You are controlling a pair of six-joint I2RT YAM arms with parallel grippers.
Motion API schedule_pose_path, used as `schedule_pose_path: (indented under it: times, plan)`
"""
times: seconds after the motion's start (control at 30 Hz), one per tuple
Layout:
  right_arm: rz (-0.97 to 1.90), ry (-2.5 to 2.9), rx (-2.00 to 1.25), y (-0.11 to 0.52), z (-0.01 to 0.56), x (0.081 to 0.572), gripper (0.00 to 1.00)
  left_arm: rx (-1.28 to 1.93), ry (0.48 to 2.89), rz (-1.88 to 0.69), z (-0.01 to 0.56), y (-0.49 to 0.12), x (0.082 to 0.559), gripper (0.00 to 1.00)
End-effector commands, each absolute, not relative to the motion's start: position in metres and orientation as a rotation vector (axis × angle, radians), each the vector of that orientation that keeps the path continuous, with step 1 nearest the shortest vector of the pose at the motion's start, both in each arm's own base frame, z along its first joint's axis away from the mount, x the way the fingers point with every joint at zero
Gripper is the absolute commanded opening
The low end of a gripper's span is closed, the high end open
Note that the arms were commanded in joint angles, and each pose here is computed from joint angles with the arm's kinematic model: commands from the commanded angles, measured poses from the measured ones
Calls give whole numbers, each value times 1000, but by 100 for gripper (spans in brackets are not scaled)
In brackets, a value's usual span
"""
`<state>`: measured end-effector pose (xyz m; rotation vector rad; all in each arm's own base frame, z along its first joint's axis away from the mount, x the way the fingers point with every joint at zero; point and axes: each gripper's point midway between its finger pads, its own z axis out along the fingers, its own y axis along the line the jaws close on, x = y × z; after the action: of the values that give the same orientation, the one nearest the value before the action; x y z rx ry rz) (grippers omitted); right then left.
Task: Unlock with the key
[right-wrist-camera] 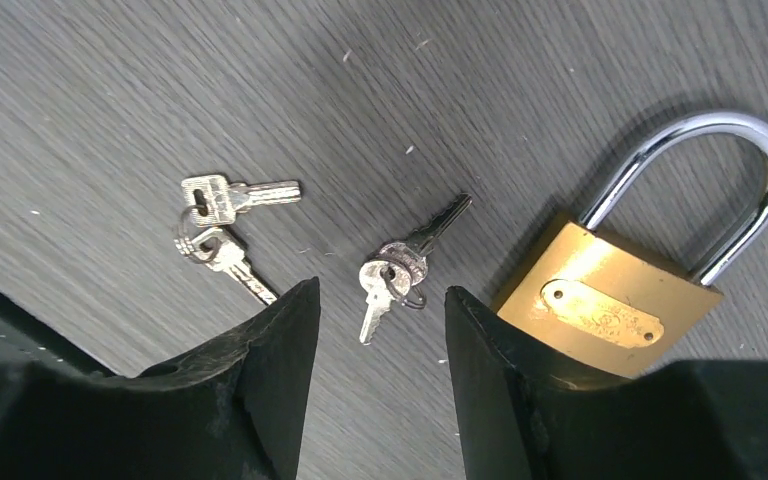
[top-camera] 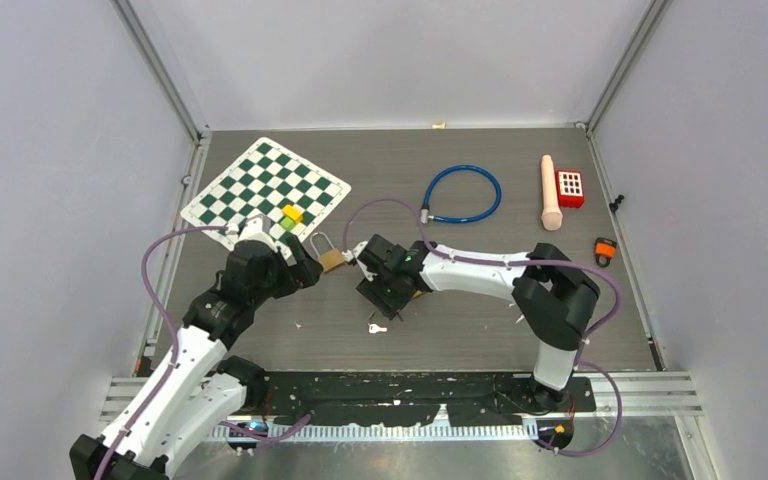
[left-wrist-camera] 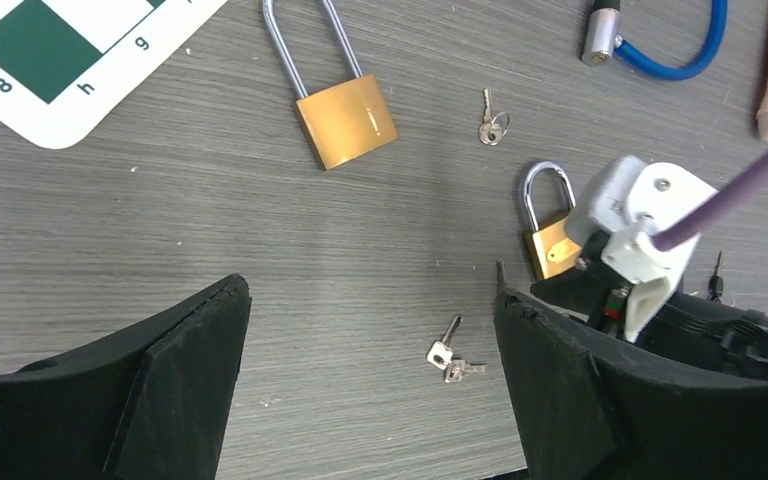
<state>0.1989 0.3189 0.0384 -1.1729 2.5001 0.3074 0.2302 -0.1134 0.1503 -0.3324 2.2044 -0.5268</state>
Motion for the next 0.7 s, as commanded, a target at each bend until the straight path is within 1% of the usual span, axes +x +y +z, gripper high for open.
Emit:
schedule_pose_path:
  times: [0.0, 0.2, 0.33, 0.4, 0.43, 0.47, 0.5, 0.67]
  plan:
    - [235, 2467, -1297, 318, 38, 205, 55, -297, 2195, -497, 151, -109, 229, 89]
    - [204, 2478, -1381, 315, 25, 204, 50, -274, 2201, -510, 151, -111, 228, 89]
    - [196, 2493, -1388, 312, 18, 203, 43, -253, 2200, -537, 153, -116, 227, 89]
    - [199, 2496, -1379, 312, 17, 202, 37, -241, 2198, -558, 153, -119, 227, 89]
    - [208, 2490, -1367, 313, 19, 202, 32, -234, 2195, -570, 153, -121, 227, 88]
    - [214, 2487, -1361, 313, 20, 202, 29, -232, 2186, -578, 155, -122, 228, 88]
    - [225, 2479, -1345, 314, 23, 203, 25, -217, 2188, -605, 155, -126, 227, 88]
    - [338, 2479, -1254, 321, 37, 202, 7, -172, 2172, -688, 162, -139, 227, 88]
